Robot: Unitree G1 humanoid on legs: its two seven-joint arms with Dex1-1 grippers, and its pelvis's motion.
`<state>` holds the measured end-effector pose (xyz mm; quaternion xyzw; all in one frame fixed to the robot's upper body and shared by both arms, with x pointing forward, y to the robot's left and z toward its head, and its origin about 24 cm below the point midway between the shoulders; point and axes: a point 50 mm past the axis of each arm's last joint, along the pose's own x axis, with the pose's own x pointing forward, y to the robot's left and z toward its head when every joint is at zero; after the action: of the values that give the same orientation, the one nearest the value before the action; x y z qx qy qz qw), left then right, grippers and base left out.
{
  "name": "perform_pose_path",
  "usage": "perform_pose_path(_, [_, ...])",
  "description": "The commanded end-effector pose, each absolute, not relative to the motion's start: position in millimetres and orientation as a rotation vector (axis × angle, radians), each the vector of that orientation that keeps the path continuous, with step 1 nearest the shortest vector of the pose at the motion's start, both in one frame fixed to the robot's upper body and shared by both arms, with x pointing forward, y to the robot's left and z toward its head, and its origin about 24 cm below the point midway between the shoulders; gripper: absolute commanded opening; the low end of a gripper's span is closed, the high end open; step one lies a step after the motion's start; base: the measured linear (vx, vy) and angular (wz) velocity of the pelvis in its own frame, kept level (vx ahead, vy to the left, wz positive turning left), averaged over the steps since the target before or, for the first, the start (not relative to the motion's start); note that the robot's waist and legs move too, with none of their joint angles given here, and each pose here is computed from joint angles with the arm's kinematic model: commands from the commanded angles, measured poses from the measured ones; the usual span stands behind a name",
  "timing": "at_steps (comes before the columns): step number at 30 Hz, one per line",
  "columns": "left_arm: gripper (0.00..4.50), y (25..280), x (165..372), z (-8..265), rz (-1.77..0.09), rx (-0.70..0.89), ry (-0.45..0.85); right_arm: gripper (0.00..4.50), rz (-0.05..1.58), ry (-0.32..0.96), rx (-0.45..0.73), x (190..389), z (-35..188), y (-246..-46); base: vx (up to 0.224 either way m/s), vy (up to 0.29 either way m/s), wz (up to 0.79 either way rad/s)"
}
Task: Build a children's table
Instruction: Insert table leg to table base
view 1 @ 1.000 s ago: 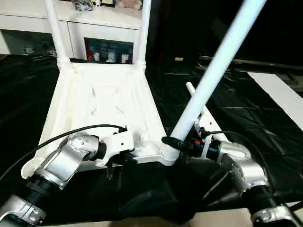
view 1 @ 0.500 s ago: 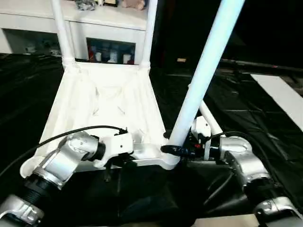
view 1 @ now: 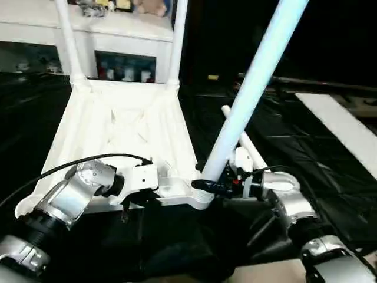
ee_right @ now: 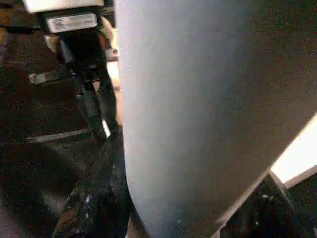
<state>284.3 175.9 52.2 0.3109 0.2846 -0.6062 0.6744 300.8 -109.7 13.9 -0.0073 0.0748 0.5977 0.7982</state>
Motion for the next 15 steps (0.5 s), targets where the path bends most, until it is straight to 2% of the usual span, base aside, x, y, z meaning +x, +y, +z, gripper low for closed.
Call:
perform_pose_path(1, [0.00,157,280,69,-1.549,0.744,0.548,1.86,0.985,0.816,-0.100,236.2,-88,-164.9,0.000,0.000,0.00])
perform_pose_path(4, [0.00,161,279,66,-1.534,0.734,0.564,1.86,0.935,0.793,-0.058,241.9,-85,-163.1,-0.089,0.000,0.06])
perform_pose_path(7, [0.00,162,277,64,-1.531,0.728,0.570,1.86,1.004,0.741,-0.037,250.9,-75,-157.7,0.066,-0.166,-0.28])
perform_pose_path(9, [0.00,162,276,63,-1.535,0.719,0.572,1.86,1.080,0.705,-0.032,257.4,-65,-149.8,0.019,-0.017,-0.36])
perform_pose_path(15, [0.00,162,275,62,-1.536,0.715,0.578,1.86,1.160,0.679,-0.028,262.7,-56,-140.9,-0.035,-0.016,0.01])
